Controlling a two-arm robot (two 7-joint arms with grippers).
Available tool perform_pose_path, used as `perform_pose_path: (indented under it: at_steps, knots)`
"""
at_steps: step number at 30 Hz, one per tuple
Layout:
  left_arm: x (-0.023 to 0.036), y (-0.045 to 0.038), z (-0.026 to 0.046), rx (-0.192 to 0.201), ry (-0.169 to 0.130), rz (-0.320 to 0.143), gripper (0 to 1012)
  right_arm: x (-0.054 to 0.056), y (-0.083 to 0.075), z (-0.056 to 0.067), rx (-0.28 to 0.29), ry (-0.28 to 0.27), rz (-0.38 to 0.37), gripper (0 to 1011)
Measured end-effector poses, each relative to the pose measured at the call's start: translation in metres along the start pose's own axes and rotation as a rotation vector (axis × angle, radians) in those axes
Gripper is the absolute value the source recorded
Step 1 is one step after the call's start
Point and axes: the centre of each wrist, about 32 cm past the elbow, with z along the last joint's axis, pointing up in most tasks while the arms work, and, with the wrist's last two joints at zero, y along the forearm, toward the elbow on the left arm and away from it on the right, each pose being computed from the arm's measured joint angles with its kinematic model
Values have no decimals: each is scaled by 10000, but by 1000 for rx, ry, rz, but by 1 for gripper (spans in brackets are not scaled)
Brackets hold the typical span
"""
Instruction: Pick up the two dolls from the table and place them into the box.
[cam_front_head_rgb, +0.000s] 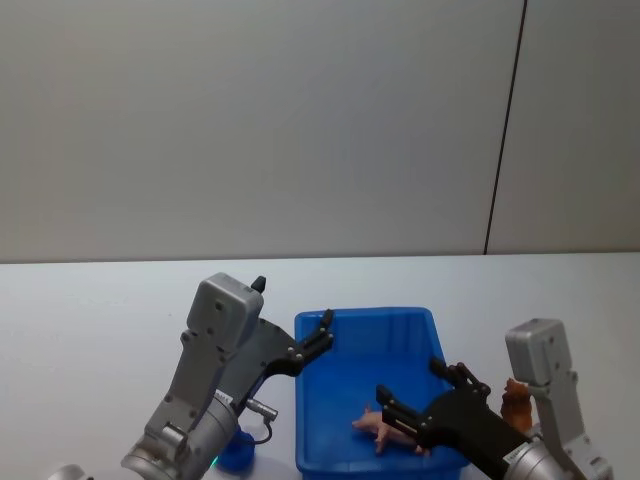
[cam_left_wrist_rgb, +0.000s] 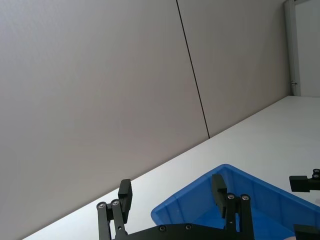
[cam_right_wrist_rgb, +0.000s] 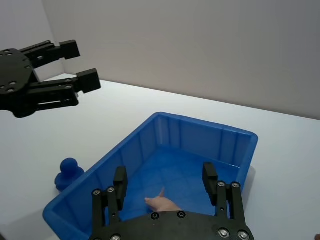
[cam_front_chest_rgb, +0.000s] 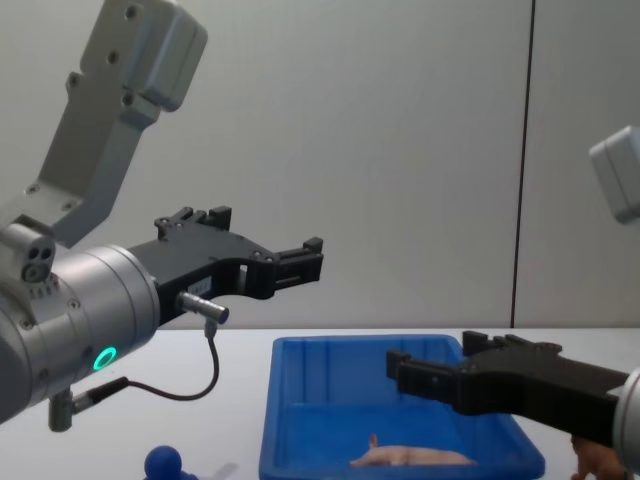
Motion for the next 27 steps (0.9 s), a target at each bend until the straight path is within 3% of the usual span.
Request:
perform_pose_path:
  at_steps: [5, 27]
  knots:
    - [0, 0, 0, 0, 0, 0, 1001, -11, -3, -10, -3, -10, -43, 998]
    - [0, 0, 0, 0, 0, 0, 1002, -31, -343, -23, 7, -56, -327, 1001]
